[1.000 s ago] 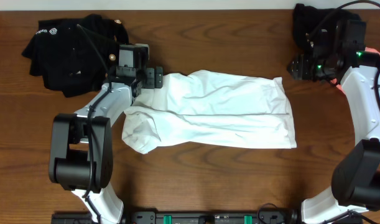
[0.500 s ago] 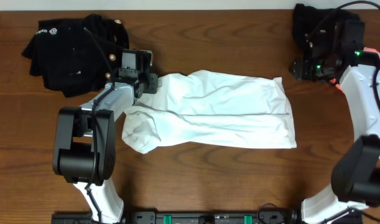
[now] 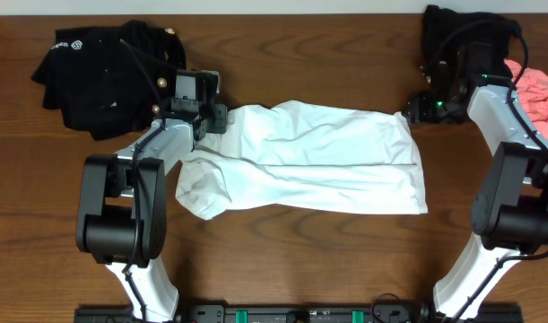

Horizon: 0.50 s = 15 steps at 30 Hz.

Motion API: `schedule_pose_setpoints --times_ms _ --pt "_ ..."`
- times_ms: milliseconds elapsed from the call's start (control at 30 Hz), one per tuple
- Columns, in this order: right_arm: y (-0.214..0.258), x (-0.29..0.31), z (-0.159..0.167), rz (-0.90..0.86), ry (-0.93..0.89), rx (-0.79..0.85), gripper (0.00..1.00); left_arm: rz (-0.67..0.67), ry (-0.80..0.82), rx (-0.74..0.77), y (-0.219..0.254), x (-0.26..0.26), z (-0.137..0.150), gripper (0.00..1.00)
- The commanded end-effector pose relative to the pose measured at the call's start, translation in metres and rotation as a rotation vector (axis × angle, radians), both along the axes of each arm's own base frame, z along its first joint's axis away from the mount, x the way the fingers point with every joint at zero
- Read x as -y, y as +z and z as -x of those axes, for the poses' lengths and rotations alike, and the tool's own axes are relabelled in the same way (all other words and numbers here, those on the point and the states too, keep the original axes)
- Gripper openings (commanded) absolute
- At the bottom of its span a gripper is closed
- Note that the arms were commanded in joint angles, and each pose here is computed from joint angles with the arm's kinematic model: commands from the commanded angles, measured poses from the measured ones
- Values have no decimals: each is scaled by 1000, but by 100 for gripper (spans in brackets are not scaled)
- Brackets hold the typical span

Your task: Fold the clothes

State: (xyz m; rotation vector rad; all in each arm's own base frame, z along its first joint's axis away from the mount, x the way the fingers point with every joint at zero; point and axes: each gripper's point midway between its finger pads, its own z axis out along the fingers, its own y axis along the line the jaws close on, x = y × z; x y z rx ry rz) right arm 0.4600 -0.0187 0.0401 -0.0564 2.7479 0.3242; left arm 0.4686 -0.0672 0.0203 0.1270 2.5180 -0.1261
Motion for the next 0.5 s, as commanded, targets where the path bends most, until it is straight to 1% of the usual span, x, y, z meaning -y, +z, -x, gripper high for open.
schedule_pose_setpoints --times_ms 0,267,467 --pt "-5 -15 -5 -19 49 10 59 1 -2 16 3 -1 -5 6" --pt "-22 -34 -3 -37 88 -23 57 0 -1 14 3 -1 -5 6" --pt "-31 -36 0 -41 84 -48 52 0 -1 14 3 -1 -5 6"
